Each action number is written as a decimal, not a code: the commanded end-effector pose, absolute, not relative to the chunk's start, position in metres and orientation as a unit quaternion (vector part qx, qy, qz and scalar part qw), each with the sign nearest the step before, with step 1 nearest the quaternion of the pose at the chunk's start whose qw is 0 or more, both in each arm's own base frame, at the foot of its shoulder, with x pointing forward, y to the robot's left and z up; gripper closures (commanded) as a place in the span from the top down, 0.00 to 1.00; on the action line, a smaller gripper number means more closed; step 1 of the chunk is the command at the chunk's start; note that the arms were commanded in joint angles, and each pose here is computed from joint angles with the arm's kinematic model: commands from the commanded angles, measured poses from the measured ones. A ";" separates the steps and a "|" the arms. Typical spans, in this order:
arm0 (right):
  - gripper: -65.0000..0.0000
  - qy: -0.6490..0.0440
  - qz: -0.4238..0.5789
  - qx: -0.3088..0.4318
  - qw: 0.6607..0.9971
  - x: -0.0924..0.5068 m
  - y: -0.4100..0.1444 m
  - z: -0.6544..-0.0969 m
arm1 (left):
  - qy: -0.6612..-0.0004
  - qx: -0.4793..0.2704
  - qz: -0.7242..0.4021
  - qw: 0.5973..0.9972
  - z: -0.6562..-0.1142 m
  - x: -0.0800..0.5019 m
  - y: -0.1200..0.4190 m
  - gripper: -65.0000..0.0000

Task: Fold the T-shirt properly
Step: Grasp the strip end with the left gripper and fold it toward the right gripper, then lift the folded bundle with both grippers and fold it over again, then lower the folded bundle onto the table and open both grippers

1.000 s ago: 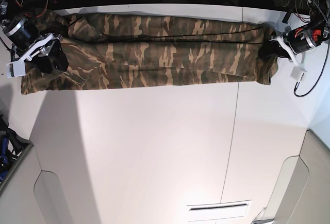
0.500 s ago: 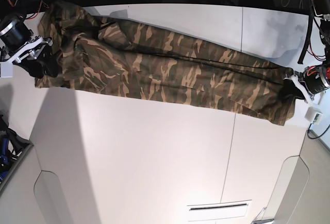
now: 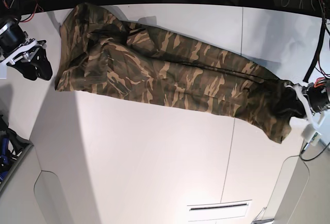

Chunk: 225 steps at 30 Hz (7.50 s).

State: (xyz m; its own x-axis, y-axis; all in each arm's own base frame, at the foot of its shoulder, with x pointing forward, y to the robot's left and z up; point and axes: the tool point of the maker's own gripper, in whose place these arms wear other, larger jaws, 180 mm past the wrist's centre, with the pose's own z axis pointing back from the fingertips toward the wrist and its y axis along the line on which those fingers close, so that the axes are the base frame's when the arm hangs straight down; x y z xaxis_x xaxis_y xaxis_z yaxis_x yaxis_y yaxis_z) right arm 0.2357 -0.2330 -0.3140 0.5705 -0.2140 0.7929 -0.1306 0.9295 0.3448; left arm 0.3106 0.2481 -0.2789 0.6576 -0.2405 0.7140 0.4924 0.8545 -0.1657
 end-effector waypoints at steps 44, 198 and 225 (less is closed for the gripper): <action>0.51 -0.365 -0.145 0.279 0.877 0.201 -0.242 -0.395 | -0.308 -0.491 -0.342 0.740 -0.310 0.212 -0.100 0.55; 0.00 -0.409 0.176 0.154 0.882 0.461 -0.130 -0.372 | -0.294 -0.461 -0.260 0.796 -0.371 0.258 -0.135 0.16; 0.00 -0.348 0.182 0.299 0.870 0.278 -0.066 -0.395 | -0.344 -0.309 -0.173 0.870 -0.396 0.344 0.011 0.16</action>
